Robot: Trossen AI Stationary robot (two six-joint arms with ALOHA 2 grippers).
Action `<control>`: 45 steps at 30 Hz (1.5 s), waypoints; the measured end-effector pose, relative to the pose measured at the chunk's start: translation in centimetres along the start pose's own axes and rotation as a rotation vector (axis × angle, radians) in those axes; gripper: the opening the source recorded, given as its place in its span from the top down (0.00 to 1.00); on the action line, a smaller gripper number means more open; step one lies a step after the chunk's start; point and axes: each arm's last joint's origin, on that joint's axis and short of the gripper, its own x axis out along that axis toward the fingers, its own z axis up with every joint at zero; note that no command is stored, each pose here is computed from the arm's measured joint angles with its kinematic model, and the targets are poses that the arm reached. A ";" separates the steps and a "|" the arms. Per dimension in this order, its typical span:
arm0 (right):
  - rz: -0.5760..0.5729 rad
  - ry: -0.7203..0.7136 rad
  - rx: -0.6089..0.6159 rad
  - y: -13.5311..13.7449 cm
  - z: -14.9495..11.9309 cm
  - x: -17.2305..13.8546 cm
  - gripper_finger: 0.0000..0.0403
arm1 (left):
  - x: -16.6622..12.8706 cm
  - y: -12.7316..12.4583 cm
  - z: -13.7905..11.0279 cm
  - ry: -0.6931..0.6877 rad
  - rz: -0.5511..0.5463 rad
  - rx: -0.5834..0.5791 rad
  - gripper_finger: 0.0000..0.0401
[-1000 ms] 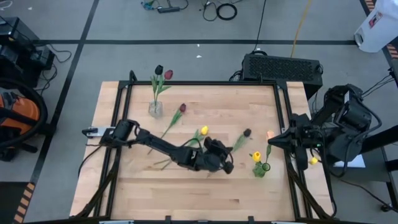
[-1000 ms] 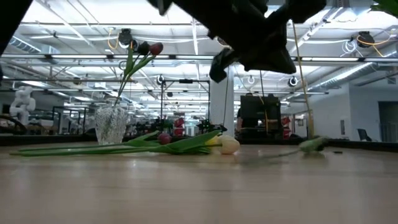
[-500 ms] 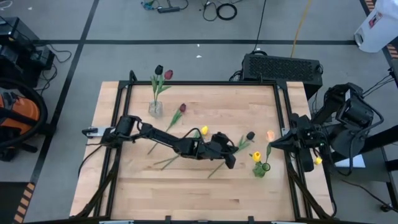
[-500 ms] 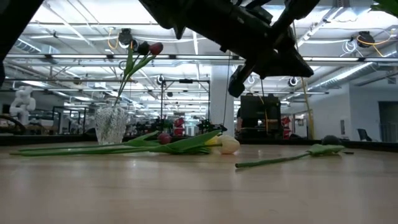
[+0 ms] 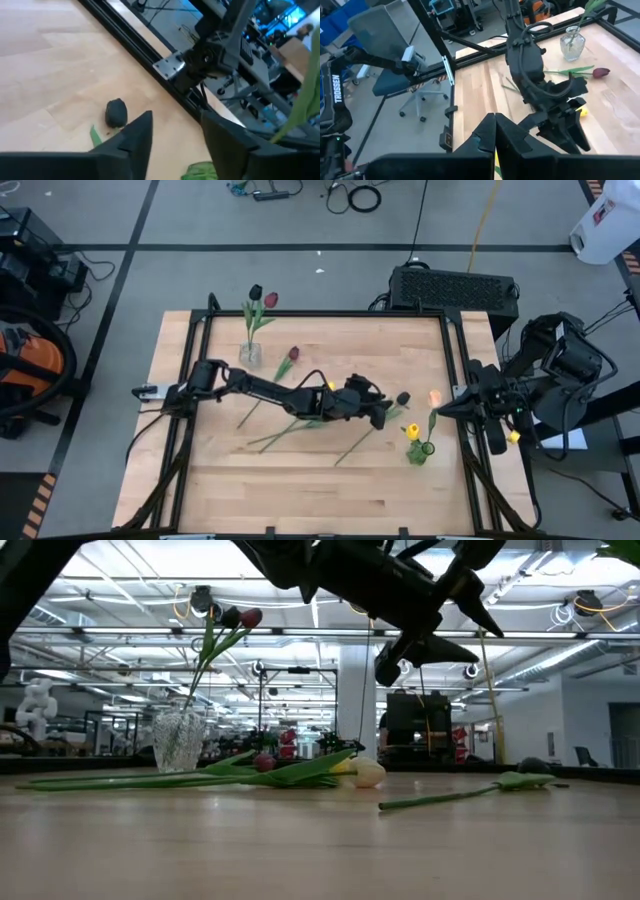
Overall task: Sort flowers into vase by color
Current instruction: Put the black flower into the transparent vase
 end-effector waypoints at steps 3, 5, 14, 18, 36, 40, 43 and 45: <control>-0.016 -0.018 0.034 0.0 0.0 0.1 1.00 | 0.1 0.2 0.1 0.037 -0.018 -0.013 0.51; -0.047 -0.051 0.067 -0.1 0.1 0.1 1.00 | 0.1 0.4 -0.4 0.118 -0.032 0.025 0.50; -0.157 -0.191 0.113 -0.2 0.3 0.2 1.00 | -1.2 -0.7 -0.9 0.414 0.107 0.309 0.50; -0.178 -0.211 0.118 -0.4 0.5 0.3 1.00 | -0.7 -1.1 -0.8 0.391 0.081 0.333 0.50; -0.189 -0.193 0.096 -0.6 0.7 0.6 1.00 | 5.4 1.2 -6.6 0.459 0.092 0.472 0.50; -0.165 -0.157 0.084 -0.5 0.6 0.6 1.00 | 5.9 2.1 -7.7 0.463 0.145 0.491 0.50; -0.157 -0.146 0.077 -0.5 0.5 0.7 1.00 | 5.9 2.8 -7.9 0.435 0.258 0.503 0.50; -0.156 -0.144 0.071 -0.5 0.5 0.7 1.00 | 6.1 3.1 -7.7 0.418 0.281 0.487 0.50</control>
